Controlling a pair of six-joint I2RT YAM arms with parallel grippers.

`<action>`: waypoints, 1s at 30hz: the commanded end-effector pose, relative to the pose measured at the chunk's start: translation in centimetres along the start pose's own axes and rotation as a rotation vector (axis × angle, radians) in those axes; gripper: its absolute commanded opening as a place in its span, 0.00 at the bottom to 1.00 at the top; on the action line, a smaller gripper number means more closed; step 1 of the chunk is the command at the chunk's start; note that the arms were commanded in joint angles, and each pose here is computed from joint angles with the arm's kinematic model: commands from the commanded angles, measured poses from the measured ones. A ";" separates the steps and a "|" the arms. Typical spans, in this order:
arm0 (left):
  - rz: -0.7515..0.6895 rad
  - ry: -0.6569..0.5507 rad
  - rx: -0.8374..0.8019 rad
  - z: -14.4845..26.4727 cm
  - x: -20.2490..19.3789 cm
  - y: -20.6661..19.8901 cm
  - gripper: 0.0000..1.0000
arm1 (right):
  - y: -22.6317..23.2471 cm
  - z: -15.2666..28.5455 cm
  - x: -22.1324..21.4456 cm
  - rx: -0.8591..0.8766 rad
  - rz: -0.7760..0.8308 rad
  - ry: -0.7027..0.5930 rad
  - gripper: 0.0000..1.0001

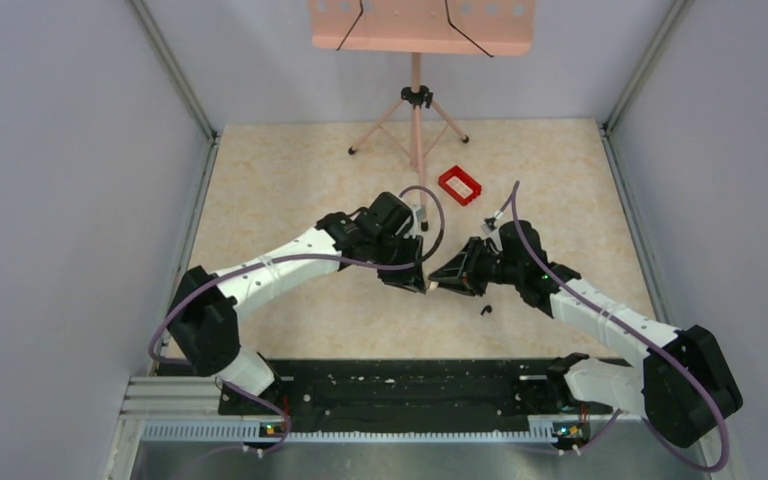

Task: Insert the wireless bluetooth earbuds into the charging case
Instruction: Adjust the right earbud in the right side groove of the charging case.

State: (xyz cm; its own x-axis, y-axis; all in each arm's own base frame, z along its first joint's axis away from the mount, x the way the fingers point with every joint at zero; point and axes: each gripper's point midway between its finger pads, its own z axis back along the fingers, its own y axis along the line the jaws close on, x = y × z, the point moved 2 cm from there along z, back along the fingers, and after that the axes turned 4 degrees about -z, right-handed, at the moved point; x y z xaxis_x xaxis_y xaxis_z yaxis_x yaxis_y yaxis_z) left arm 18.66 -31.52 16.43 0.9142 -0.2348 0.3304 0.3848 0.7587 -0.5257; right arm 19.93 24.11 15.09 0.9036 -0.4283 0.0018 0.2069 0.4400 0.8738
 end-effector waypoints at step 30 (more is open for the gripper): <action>-0.274 0.062 0.038 1.1 1.0 0.4 0.22 | 1.7 1.1 -2.4 0.030 0.172 0.190 0.00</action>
State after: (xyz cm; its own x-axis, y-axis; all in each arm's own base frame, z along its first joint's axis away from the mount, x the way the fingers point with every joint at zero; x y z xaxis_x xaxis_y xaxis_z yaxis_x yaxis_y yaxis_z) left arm 18.32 -30.23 16.39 0.8137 -0.4692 0.3430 0.5795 0.7008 -0.4160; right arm 17.70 24.20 14.98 0.9706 -0.2399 0.0220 0.1056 0.5059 0.8561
